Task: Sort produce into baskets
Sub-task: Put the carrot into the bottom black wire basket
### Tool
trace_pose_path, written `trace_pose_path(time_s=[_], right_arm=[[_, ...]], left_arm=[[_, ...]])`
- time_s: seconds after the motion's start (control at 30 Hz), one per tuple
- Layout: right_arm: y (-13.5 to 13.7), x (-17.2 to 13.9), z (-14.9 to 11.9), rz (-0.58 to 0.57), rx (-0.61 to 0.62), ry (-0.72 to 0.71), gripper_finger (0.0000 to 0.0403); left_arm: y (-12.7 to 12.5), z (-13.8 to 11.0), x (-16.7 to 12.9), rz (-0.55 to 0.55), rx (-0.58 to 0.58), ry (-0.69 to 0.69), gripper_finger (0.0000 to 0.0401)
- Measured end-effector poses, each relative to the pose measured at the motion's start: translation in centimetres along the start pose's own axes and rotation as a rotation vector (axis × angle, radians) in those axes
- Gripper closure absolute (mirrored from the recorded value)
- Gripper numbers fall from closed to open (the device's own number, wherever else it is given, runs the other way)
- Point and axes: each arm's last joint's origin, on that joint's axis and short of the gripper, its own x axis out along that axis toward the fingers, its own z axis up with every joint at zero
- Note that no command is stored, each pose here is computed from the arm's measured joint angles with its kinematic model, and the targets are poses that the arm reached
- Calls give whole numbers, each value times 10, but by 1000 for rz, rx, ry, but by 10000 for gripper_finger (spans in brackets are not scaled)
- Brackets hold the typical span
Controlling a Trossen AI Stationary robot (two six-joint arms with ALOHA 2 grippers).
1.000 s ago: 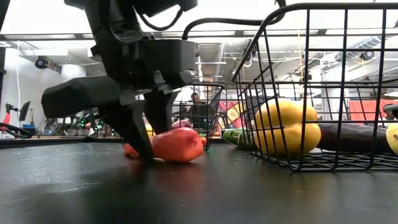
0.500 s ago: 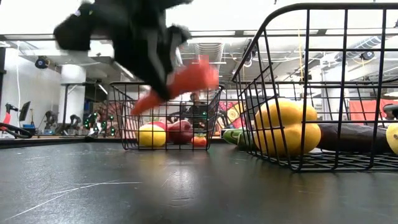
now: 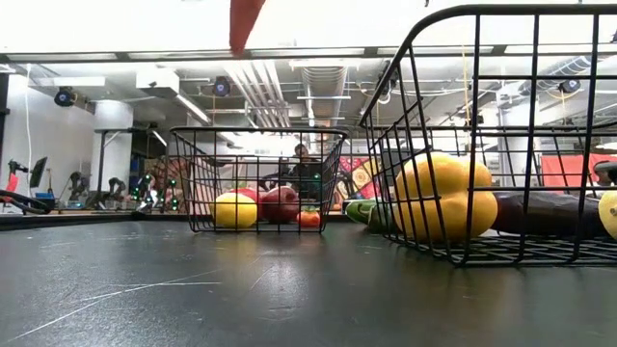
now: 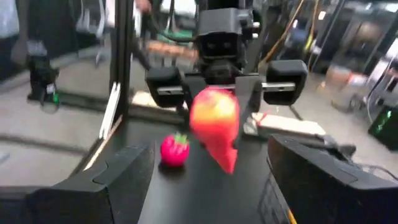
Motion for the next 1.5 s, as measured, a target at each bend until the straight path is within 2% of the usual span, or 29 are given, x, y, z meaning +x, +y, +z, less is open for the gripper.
trace_pose_path(time_s=[0.1, 0.23, 0.33, 0.5, 0.63, 0.83, 1.5], right_arm=[[3, 7, -18, -21, -23, -81, 103], [3, 21, -32, -86, -28, -180, 103], [1, 36, -39, -138, -25, -200, 103], [-5, 62, -41, -183, -21, -198, 103], [-3, 77, -35, -135, -36, -224, 103], [-1, 87, -30, -137, -60, -216, 107], [-1, 88, -31, -141, -69, -213, 248]], left_arm=[[3, -5, -6, 44, -55, -120, 312], [2, -14, -6, 63, -65, -205, 312], [2, -16, -6, 81, -78, -251, 312], [0, -19, -1, 110, -68, -263, 312], [-1, -21, 2, 109, -63, -252, 312], [-2, -22, 3, 116, -64, -251, 312], [-2, -22, 3, 114, -59, -251, 308]])
